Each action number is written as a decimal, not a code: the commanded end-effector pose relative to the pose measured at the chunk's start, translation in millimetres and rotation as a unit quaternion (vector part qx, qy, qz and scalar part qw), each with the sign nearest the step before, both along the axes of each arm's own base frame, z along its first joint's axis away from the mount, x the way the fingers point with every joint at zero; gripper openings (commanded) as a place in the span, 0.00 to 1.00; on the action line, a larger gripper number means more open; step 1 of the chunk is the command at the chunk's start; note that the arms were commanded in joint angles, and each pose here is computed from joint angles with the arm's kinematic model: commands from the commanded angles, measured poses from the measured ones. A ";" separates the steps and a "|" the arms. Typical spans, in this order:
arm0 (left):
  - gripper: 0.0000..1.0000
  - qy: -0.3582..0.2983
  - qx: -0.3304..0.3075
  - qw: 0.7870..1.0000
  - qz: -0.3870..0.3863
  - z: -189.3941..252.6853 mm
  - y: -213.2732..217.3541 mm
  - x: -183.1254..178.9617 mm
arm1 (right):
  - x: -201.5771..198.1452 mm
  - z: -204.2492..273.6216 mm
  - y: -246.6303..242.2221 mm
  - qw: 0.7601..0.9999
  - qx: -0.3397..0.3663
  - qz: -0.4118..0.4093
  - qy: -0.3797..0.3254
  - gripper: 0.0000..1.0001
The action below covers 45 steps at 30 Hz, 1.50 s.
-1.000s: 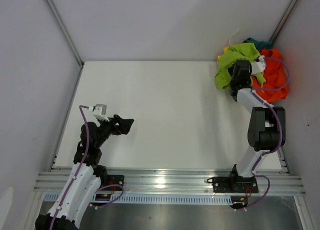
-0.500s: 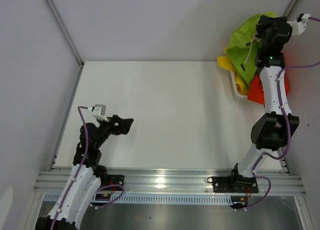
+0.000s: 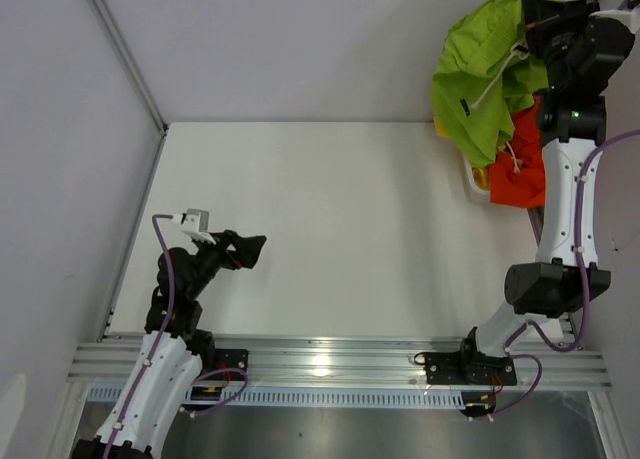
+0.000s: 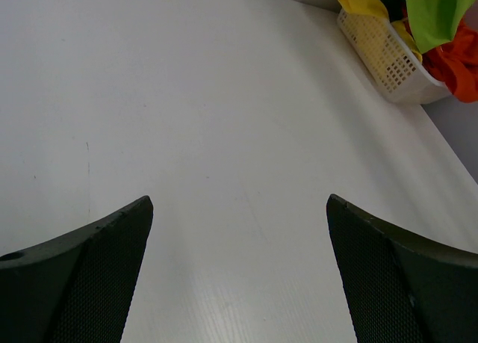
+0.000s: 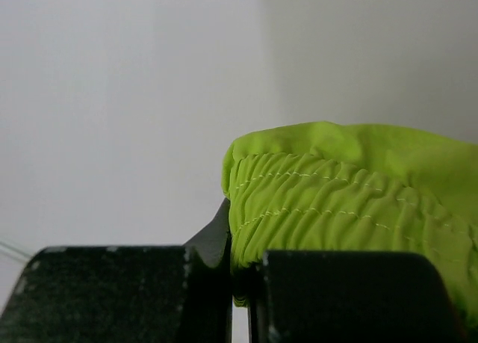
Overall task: Fold and stack the shorts
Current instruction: Grab the shorts from the pile, then move the shorts to the center of the board
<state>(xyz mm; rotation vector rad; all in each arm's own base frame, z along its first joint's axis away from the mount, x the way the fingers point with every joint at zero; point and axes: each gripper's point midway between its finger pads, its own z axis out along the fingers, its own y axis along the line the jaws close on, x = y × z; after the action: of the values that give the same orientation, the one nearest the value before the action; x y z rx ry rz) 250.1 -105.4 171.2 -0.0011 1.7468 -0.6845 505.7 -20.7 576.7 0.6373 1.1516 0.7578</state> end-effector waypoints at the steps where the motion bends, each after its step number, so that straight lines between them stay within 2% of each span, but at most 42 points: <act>1: 0.99 -0.019 -0.001 1.000 0.008 13.4 2.8 2.3 | -83.3 62.9 35.9 0.995 0.005 0.073 -0.068 0.00; 5: 0.99 -0.033 -0.003 0.999 0.010 22.7 3.5 1.2 | -113.9 47.6 66.8 0.989 0.029 0.138 -0.052 0.00; 9: 0.99 -0.050 -0.034 0.998 0.006 43.0 0.3 -4.5 | -135.9 25.2 104.5 0.981 0.039 0.190 -0.018 0.00; 14: 0.99 -0.067 -0.052 0.996 0.010 64.7 1.5 -13.6 | -173.8 4.7 181.4 0.958 0.048 0.282 0.023 0.00; 16: 0.99 -0.056 -0.051 0.997 0.019 63.7 4.6 -17.4 | -184.4 1.0 198.0 0.955 0.055 0.288 0.033 0.00; 20: 0.99 -0.087 -0.055 0.993 0.055 106.1 18.4 -28.7 | -230.5 0.4 259.5 0.932 0.056 0.358 0.034 0.00; 23: 0.99 -0.092 -0.051 0.992 0.070 127.6 25.0 -37.9 | -231.5 -21.7 272.7 0.922 0.056 0.375 0.073 0.00; 25: 0.99 -0.105 -0.046 0.991 0.071 141.5 26.5 -43.6 | -221.6 -59.5 270.7 0.920 0.060 0.370 0.116 0.00; 26: 0.99 -0.109 -0.044 0.991 0.069 144.3 26.5 -45.7 | -221.3 -74.4 270.3 0.915 0.059 0.379 0.126 0.00; 27: 0.99 -0.114 -0.041 0.990 0.066 149.8 26.2 -49.6 | -219.0 -78.1 253.6 0.921 0.067 0.367 0.116 0.00; 28: 0.99 -0.113 -0.034 0.991 0.064 148.4 26.2 -50.0 | -208.1 -126.5 251.1 0.917 0.072 0.357 0.163 0.00; 30: 0.99 -0.113 -0.027 0.991 0.062 146.5 26.1 -50.9 | -201.4 -164.2 237.0 0.916 0.071 0.346 0.189 0.00; 31: 0.99 -0.109 -0.024 0.992 0.060 142.6 25.4 -50.0 | -191.7 -203.2 219.0 0.918 0.068 0.320 0.224 0.00; 34: 0.99 -0.091 -0.026 0.994 0.047 128.1 20.0 -44.5 | -182.8 -268.7 193.6 0.908 0.051 0.293 0.295 0.00; 35: 0.99 -0.086 -0.028 0.995 0.034 124.6 15.2 -44.1 | -185.0 -304.8 189.4 0.899 0.027 0.289 0.327 0.03; 37: 0.99 -0.079 -0.034 0.996 0.022 116.6 10.6 -41.5 | -192.0 -336.7 185.9 0.883 0.004 0.304 0.356 0.19; 38: 0.99 -0.072 -0.036 0.997 0.014 110.2 7.5 -40.7 | -195.9 -357.3 181.8 0.876 -0.018 0.305 0.373 0.46; 39: 0.99 -0.075 -0.039 0.996 0.010 109.2 6.0 -40.3 | -197.6 -364.2 177.2 0.874 -0.029 0.299 0.381 0.52; 40: 0.99 -0.071 -0.043 0.997 0.008 104.9 4.6 -39.7 | -199.9 -375.6 166.5 0.873 -0.042 0.272 0.403 0.68; 43: 0.99 -0.068 -0.051 0.996 -0.004 98.5 0.0 -39.3 | -209.1 -372.6 149.2 0.880 -0.090 0.232 0.405 0.86; 44: 0.99 -0.068 -0.052 0.996 -0.009 96.8 -1.5 -39.1 | -209.7 -368.7 141.5 0.885 -0.106 0.207 0.403 0.87; 45: 0.99 -0.067 -0.054 0.996 -0.011 96.9 -2.3 -39.1 | -214.4 -368.6 137.2 0.880 -0.126 0.201 0.411 0.88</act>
<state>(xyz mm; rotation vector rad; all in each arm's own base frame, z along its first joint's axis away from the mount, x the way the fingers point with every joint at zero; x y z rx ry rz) 213.3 -99.6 253.3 -0.0416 1.6351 -0.7160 295.8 133.7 179.9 0.6467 2.2422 0.8208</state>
